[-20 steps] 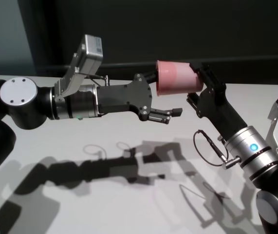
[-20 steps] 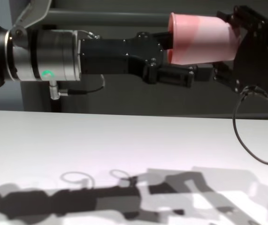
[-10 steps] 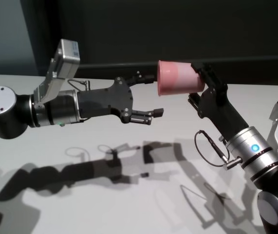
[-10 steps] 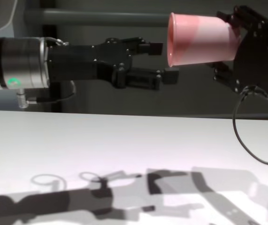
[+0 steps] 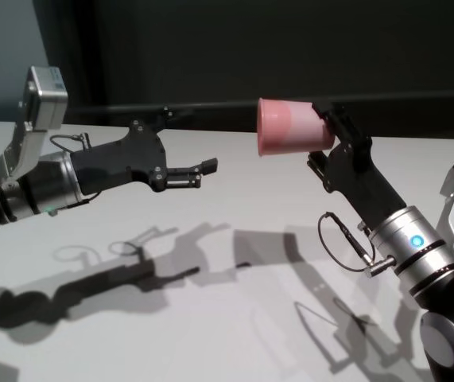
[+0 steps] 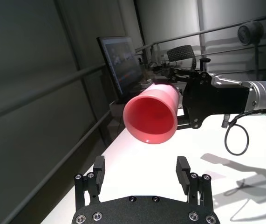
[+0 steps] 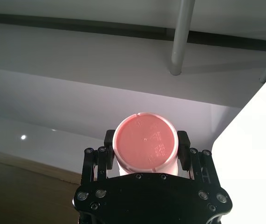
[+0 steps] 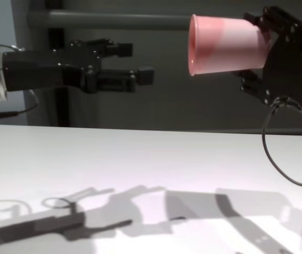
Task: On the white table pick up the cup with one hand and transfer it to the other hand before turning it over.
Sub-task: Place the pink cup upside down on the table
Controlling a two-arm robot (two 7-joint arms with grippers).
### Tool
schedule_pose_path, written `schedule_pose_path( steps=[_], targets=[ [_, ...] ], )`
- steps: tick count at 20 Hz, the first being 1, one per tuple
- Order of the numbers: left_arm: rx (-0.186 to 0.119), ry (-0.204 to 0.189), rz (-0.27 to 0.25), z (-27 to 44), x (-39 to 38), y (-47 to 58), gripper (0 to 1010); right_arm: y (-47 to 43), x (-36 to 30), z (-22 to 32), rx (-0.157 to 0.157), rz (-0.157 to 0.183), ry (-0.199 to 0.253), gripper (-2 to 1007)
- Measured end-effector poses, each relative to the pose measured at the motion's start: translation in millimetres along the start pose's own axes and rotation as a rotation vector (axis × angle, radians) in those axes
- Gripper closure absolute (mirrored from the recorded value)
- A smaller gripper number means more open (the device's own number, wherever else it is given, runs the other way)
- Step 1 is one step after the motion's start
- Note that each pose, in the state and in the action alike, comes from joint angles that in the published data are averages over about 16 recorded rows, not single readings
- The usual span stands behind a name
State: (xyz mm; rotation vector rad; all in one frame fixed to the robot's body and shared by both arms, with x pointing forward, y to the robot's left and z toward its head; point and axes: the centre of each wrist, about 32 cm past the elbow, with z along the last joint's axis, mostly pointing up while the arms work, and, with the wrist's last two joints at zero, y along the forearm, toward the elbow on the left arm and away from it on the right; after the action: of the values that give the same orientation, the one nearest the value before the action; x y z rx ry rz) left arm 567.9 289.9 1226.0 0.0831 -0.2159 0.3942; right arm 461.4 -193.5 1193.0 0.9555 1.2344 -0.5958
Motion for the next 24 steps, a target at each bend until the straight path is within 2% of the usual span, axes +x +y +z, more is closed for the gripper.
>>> schedule_pose_path(
  steps=[7,12,17,24],
  targets=[
    [0.036,0.021,0.202,-11.0,-15.6,21.7,7,0.0,0.0,0.0,0.0,0.0,0.0,236],
    [0.068,0.033,0.312,-26.5,-29.8,27.7,7,0.0,0.0,0.0,0.0,0.0,0.0,236],
    [0.085,0.047,0.368,-47.6,-45.3,28.3,7,0.0,0.0,0.0,0.0,0.0,0.0,236],
    [0.079,0.078,0.417,-77.0,-68.1,29.0,7,0.0,0.0,0.0,0.0,0.0,0.0,236]
  ],
)
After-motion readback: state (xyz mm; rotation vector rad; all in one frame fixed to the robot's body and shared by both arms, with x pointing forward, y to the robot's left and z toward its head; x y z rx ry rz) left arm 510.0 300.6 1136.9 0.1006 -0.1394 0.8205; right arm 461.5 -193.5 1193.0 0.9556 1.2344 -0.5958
